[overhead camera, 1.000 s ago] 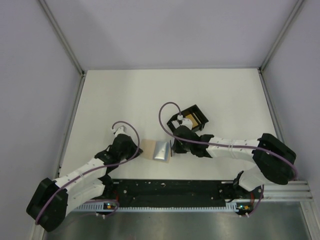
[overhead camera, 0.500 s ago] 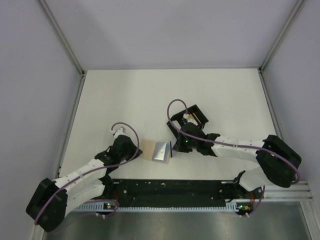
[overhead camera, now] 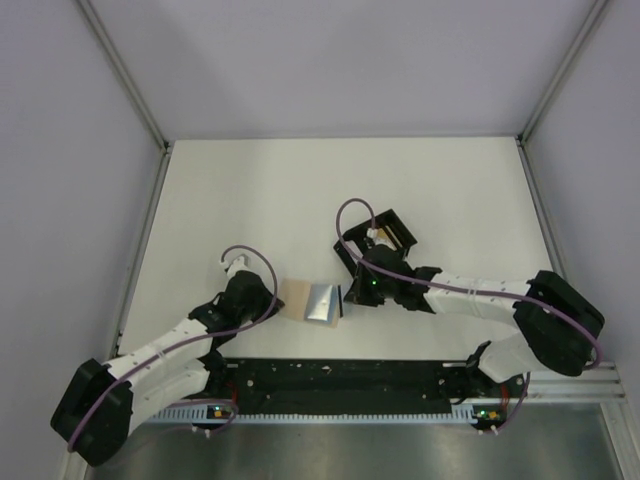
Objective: Put the credit cards into the card holder
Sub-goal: Insert the credit card into the card holder.
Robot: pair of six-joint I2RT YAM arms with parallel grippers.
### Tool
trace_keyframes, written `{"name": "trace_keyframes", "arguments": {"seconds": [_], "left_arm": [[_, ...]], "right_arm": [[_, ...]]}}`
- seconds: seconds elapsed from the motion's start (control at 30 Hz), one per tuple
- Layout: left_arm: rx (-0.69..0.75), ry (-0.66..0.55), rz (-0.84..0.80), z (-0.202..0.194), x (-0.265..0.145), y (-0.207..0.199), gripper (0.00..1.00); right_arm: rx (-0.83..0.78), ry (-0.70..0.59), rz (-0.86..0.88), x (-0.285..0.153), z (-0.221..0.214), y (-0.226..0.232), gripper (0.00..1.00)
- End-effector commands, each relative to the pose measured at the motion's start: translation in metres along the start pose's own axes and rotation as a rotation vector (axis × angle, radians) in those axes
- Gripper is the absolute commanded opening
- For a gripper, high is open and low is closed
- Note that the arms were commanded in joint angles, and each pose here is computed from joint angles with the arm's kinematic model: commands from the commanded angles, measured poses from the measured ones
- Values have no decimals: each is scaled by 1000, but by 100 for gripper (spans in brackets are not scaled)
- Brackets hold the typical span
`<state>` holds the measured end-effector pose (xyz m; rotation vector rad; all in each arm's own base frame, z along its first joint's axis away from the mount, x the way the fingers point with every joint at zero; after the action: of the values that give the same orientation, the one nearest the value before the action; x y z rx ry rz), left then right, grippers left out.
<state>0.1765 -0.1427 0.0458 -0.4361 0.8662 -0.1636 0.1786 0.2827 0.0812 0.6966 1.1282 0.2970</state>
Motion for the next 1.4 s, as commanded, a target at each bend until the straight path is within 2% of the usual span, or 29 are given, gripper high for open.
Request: {"name": "trace_keyframes", "arguments": {"seconds": [0.0, 0.27, 0.4, 0.67, 1.0, 1.17, 1.37], "left_arm": [[-11, -26, 5, 2, -1, 0, 0], [-22, -28, 13, 1, -1, 2, 0], [-24, -28, 18, 1, -1, 3, 0], [-27, -31, 12, 2, -1, 1, 0], [-33, -30, 3, 1, 0, -1, 0], [-39, -25, -7, -2, 1, -3, 0], [-48, -25, -2, -3, 1, -3, 0]], "right_arm": [[60, 19, 40, 14, -3, 1, 0], [94, -16, 1, 16, -2, -10, 0], [110, -74, 6, 8, 4, -13, 0], [133, -50, 22, 15, -1, -13, 0], [109, 30, 119, 20, -7, 14, 0], [80, 19, 154, 17, -3, 27, 0], [-56, -5, 207, 2, -2, 63, 0]]}}
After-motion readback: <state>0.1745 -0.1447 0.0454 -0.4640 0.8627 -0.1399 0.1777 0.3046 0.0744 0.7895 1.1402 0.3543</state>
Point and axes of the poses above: each gripper's point midway between its finger pads, its own x axis out along the fingers, its own y axis along the line the jaws close on, z = x × y, the point moved 3 cm from there along -x, back along the fingers, and after that the axes turned 14 degrees about x, right-handed, at the moved point
